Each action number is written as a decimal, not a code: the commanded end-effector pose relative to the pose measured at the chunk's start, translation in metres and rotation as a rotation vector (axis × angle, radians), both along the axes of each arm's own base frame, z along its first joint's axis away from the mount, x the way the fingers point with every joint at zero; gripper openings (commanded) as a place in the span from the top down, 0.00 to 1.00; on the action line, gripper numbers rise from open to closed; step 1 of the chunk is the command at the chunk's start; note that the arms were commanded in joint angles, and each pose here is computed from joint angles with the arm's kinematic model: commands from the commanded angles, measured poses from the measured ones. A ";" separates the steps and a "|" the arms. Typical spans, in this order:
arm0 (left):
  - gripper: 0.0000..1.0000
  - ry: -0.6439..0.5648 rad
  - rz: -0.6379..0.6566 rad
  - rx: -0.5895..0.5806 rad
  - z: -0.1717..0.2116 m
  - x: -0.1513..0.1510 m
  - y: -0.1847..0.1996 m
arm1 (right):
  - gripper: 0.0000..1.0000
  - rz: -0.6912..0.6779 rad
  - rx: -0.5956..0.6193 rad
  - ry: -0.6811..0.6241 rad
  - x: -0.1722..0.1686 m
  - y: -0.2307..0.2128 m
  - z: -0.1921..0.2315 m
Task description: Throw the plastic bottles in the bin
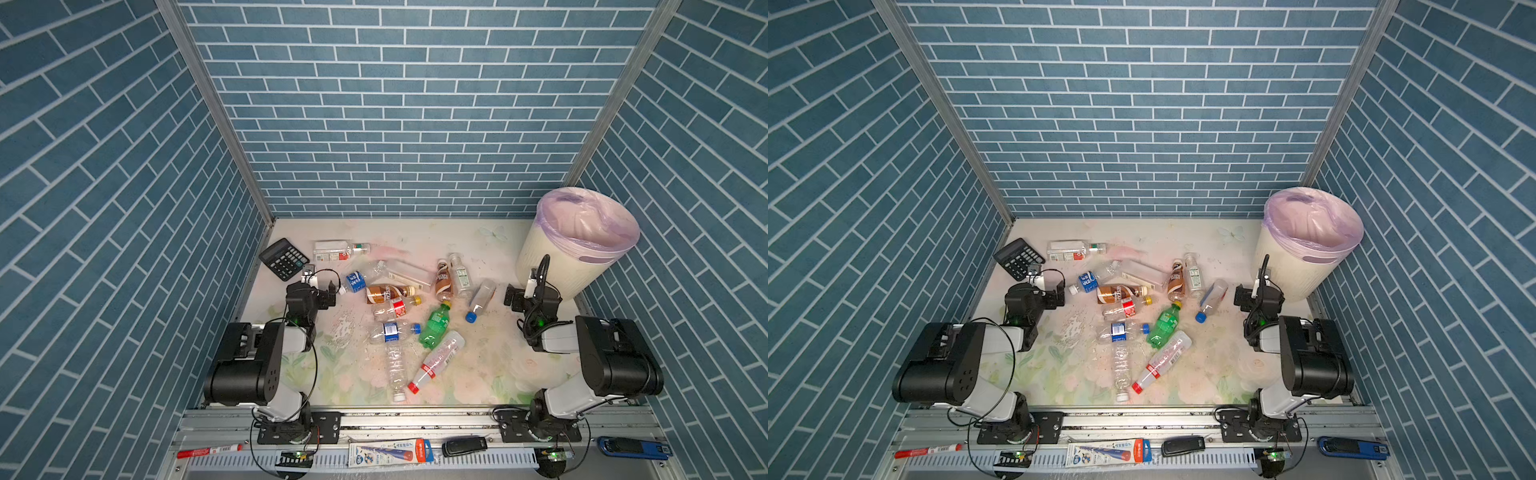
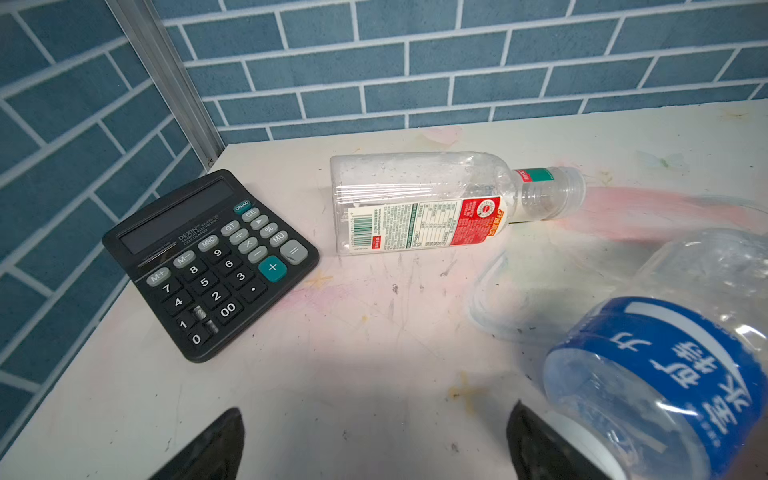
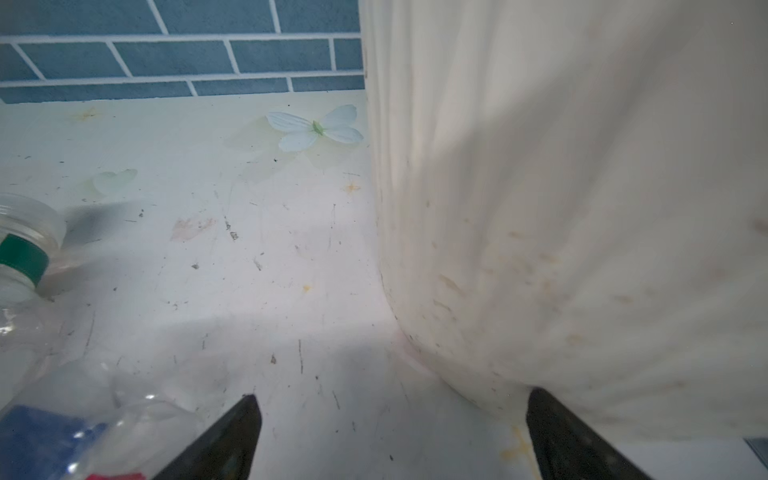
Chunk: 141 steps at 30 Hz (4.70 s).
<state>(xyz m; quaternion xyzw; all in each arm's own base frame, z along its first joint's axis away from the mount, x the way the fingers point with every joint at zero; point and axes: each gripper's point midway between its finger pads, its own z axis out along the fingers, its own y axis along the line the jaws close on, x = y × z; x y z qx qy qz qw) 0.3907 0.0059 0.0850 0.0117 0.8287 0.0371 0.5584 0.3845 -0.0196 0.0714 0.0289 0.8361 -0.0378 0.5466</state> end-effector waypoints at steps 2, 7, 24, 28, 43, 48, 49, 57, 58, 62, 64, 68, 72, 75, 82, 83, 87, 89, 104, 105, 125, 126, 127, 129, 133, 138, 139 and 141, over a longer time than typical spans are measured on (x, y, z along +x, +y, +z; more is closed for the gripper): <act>0.01 -0.021 -0.004 0.002 0.007 0.004 0.000 | 0.01 0.030 -0.001 -0.040 0.010 0.003 0.017; 0.01 -0.021 -0.004 0.002 0.007 0.005 0.000 | 0.01 0.028 -0.001 -0.042 0.010 0.002 0.018; 0.01 -0.022 -0.003 0.002 0.008 0.005 0.000 | 0.01 -0.045 -0.027 -0.026 0.007 -0.008 0.035; 0.01 -0.022 0.002 0.000 0.008 0.005 0.001 | 0.01 -0.097 -0.072 0.026 0.009 -0.007 0.061; 0.01 0.023 0.256 -0.143 0.071 -0.025 0.031 | 0.01 0.123 -0.100 0.033 0.026 0.088 0.158; 0.01 0.066 0.167 -0.253 0.092 -0.028 -0.001 | 0.01 0.154 -0.056 0.030 0.028 0.102 0.218; 0.01 0.060 0.144 -0.243 0.103 -0.029 -0.010 | 0.01 0.145 -0.068 0.052 0.029 0.101 0.228; 0.01 -0.061 -0.208 -0.032 0.199 -0.030 -0.133 | 0.02 0.036 -0.163 0.160 0.045 0.076 0.288; 0.01 -0.059 -0.249 -0.024 0.205 -0.027 -0.148 | 0.02 0.022 -0.158 0.171 0.049 0.072 0.291; 0.01 -0.057 -0.390 0.020 0.223 -0.009 -0.204 | 0.06 -0.021 -0.110 0.232 0.062 0.049 0.293; 0.01 -0.077 -0.458 0.079 0.229 0.001 -0.232 | 0.08 -0.041 -0.072 0.286 0.069 0.034 0.288; 0.01 -0.103 -0.598 0.168 0.238 0.017 -0.284 | 0.14 -0.075 -0.058 0.377 0.079 0.009 0.279; 0.01 -0.103 -0.689 0.192 0.241 0.031 -0.322 | 0.19 -0.008 -0.021 0.443 0.089 0.013 0.265; 0.01 -0.098 -0.699 0.184 0.237 0.041 -0.333 | 0.27 0.017 -0.010 0.463 0.096 0.018 0.257; 0.01 -0.105 -0.618 0.183 0.236 0.057 -0.329 | 0.48 0.040 -0.011 0.514 0.110 0.021 0.231; 0.01 -0.104 -0.602 0.187 0.235 0.058 -0.326 | 0.53 0.044 -0.010 0.525 0.112 0.022 0.227; 0.01 -0.047 -0.592 0.208 0.225 0.057 -0.321 | 0.73 0.047 -0.001 0.552 0.115 0.024 0.215; 0.01 -0.009 -0.633 0.210 0.221 0.051 -0.325 | 0.82 0.043 -0.004 0.546 0.117 0.024 0.216; 0.01 0.125 -0.544 0.140 0.212 0.036 -0.302 | 1.00 0.308 -0.047 0.276 0.167 0.126 0.259; 0.01 0.125 -0.542 0.141 0.213 0.034 -0.301 | 1.00 0.319 -0.041 0.256 0.172 0.132 0.261; 0.01 0.167 -0.514 0.128 0.195 0.022 -0.282 | 1.00 0.659 0.162 0.074 0.199 0.281 0.257; 0.01 0.168 -0.511 0.129 0.195 0.021 -0.281 | 1.00 0.667 0.167 0.072 0.199 0.286 0.257; 0.01 0.167 -0.508 0.130 0.194 0.021 -0.279 | 1.00 0.679 0.172 0.071 0.197 0.292 0.256; 0.01 0.170 -0.504 0.127 0.194 0.021 -0.277 | 1.00 0.701 0.179 0.070 0.193 0.304 0.256; 0.01 0.173 -0.499 0.126 0.192 0.021 -0.275 | 1.00 0.757 0.181 0.067 0.180 0.331 0.257; 0.01 0.183 -0.493 0.127 0.189 0.021 -0.272 | 1.00 0.804 0.195 0.066 0.170 0.354 0.256; 0.01 0.183 -0.488 0.127 0.190 0.021 -0.271 | 1.00 0.814 0.203 0.067 0.168 0.359 0.257; 0.01 0.181 -0.484 0.127 0.190 0.021 -0.270 | 1.00 0.839 0.214 0.078 0.162 0.370 0.253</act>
